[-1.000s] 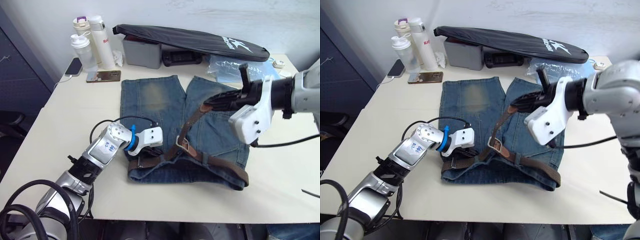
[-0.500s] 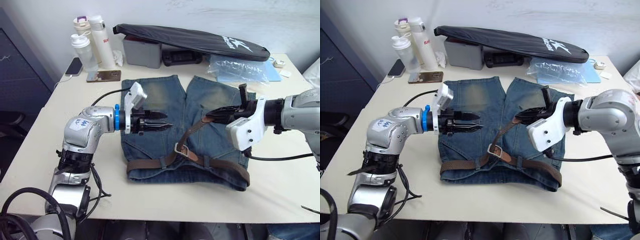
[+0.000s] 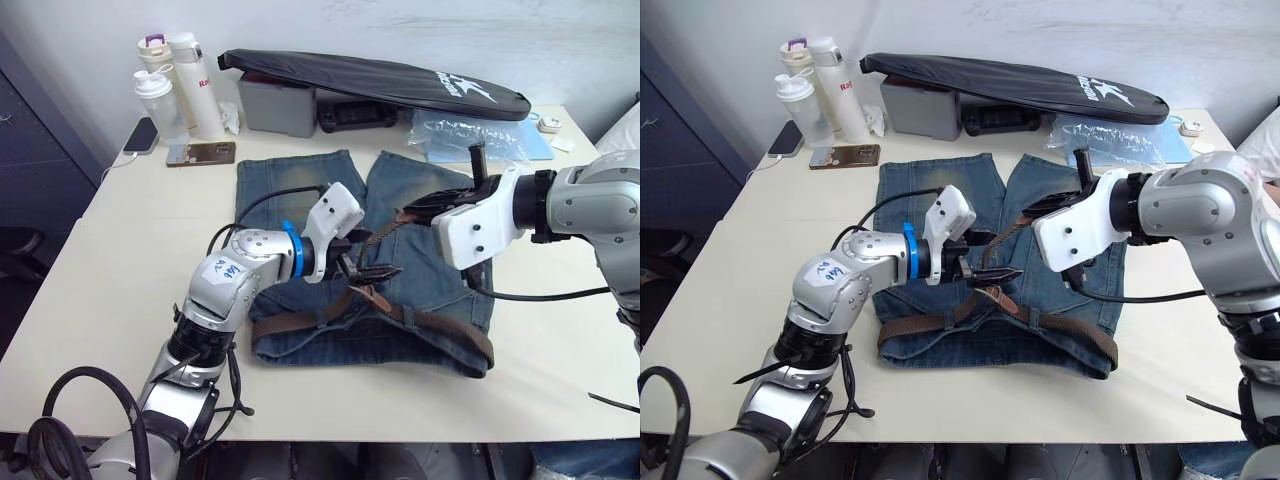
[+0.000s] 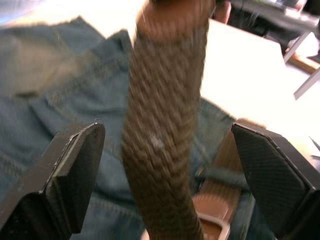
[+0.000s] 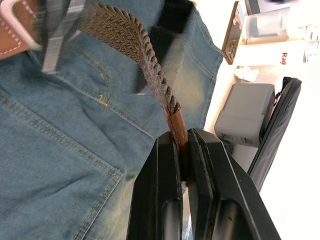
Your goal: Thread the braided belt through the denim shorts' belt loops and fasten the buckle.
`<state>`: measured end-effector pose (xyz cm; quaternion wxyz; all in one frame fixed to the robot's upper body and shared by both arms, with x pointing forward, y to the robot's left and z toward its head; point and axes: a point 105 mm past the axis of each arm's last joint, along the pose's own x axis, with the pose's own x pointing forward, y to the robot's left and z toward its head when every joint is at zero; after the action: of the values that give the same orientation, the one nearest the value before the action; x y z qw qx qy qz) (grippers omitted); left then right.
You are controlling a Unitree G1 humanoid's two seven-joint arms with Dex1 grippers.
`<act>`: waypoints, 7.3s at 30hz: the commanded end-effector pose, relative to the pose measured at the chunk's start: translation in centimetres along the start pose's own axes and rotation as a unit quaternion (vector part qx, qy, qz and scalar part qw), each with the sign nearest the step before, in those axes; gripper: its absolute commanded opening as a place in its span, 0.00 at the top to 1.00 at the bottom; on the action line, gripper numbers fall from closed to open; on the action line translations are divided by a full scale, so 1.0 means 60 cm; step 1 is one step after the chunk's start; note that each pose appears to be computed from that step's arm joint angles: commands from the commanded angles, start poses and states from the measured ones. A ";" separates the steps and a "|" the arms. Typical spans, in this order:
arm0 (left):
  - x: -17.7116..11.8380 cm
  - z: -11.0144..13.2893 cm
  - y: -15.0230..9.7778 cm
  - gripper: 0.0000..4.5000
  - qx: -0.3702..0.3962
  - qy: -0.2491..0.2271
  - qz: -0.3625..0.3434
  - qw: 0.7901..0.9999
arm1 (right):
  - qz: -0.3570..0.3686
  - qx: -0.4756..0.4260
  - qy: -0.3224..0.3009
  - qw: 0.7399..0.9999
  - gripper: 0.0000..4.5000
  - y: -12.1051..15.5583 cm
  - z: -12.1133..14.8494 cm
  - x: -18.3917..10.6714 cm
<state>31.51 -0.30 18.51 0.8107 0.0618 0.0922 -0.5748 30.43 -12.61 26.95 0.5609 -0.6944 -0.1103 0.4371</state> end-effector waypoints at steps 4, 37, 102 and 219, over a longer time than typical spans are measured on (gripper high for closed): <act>-0.007 0.023 0.003 0.61 0.019 -0.030 0.011 0.999 | -0.016 -0.005 0.013 1.000 1.00 -0.008 0.006 -0.018; -0.020 -0.017 -0.002 1.00 -0.241 -0.064 0.058 0.967 | -0.036 0.540 -0.088 0.836 0.25 0.114 0.032 0.001; -0.146 -0.141 0.060 1.00 -0.471 -0.099 0.253 0.839 | 0.083 0.581 -0.182 0.789 0.99 0.217 0.092 0.162; 0.085 -0.026 0.023 1.00 -0.324 0.034 -0.091 0.941 | 0.067 0.612 0.063 0.785 0.99 0.197 0.065 0.112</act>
<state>34.64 -3.68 15.10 0.7335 -0.1949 0.3216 -0.5662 27.30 -9.55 11.83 0.8245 -0.2426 0.2899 0.4211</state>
